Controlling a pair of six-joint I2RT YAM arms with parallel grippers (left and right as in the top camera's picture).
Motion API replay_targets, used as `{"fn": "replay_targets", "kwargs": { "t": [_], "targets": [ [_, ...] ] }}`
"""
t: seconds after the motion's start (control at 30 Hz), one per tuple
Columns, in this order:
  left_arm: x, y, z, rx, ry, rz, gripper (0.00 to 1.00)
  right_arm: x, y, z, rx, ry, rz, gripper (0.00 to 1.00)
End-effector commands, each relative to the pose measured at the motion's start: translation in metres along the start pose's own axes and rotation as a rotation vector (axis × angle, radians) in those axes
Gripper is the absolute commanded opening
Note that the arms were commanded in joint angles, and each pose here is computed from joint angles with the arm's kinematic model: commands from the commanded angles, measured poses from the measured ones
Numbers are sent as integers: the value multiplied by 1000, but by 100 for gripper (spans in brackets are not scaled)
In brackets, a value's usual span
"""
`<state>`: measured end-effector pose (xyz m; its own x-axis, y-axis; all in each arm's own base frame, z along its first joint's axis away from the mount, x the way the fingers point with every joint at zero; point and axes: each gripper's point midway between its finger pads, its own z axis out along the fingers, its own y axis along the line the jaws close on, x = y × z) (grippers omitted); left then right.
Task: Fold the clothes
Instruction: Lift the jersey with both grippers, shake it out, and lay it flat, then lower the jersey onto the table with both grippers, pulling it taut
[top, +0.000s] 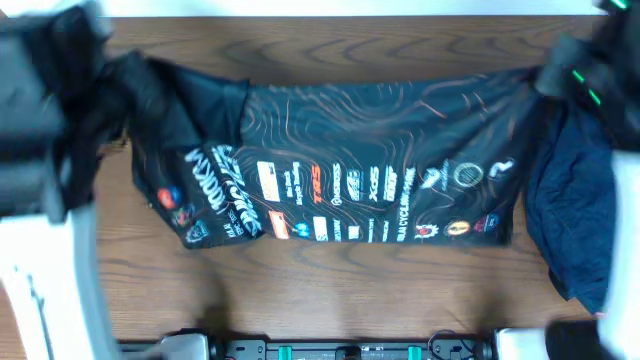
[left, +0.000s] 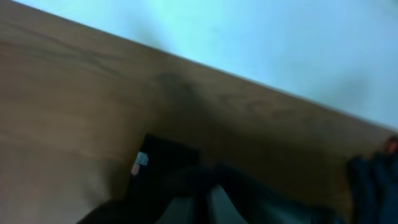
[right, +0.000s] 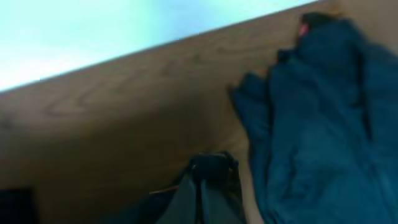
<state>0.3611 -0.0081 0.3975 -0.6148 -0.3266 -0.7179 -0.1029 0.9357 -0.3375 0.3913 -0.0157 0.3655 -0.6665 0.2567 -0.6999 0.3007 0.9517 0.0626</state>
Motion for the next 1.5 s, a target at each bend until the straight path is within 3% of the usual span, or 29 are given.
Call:
{"fn": "replay_targets", "kwargs": {
  "t": [0.0, 0.13, 0.27, 0.37, 0.53, 0.63, 0.7, 0.8, 0.87, 1.07, 1.17, 1.37, 1.47],
  "targets": [
    [-4, 1, 57, 7, 57, 106, 6, -1, 12, 63, 5, 62, -49, 1],
    [-36, 4, 124, 26, -25, 124, 6, -30, 37, 126, -47, -29, -36, 1],
    [-91, -9, 142, 74, -238, 162, 6, -83, 48, 125, -101, -232, 13, 1],
    [-141, -28, 114, 115, -445, 196, 6, -129, 42, 84, -122, -382, 63, 1],
    [-205, -63, 26, 180, -716, 242, 6, -189, 6, -7, -88, -601, 141, 1],
    [-225, -68, -20, 185, -807, 250, 6, -196, -21, -42, -40, -644, 171, 1],
    [-222, -62, -35, 169, -784, 233, 6, -187, -33, -46, -12, -606, 174, 1],
    [-187, -51, -25, 151, -604, 209, 6, -155, -46, -27, 41, -453, 158, 1],
    [-144, -43, -5, 154, -404, 179, 6, -124, -50, -8, 75, -314, 137, 1],
    [20, -12, 39, 70, 305, 32, 6, -19, -66, 42, 184, 136, 63, 1],
    [85, 3, 48, 13, 589, -8, 6, 33, -73, 61, 231, 353, 26, 1],
    [183, 32, 64, -81, 963, -64, 6, 136, -77, 87, 269, 745, 39, 1],
    [222, 51, 68, -141, 1073, -78, 6, 178, -79, 97, 280, 882, 32, 1]
  ]
}}
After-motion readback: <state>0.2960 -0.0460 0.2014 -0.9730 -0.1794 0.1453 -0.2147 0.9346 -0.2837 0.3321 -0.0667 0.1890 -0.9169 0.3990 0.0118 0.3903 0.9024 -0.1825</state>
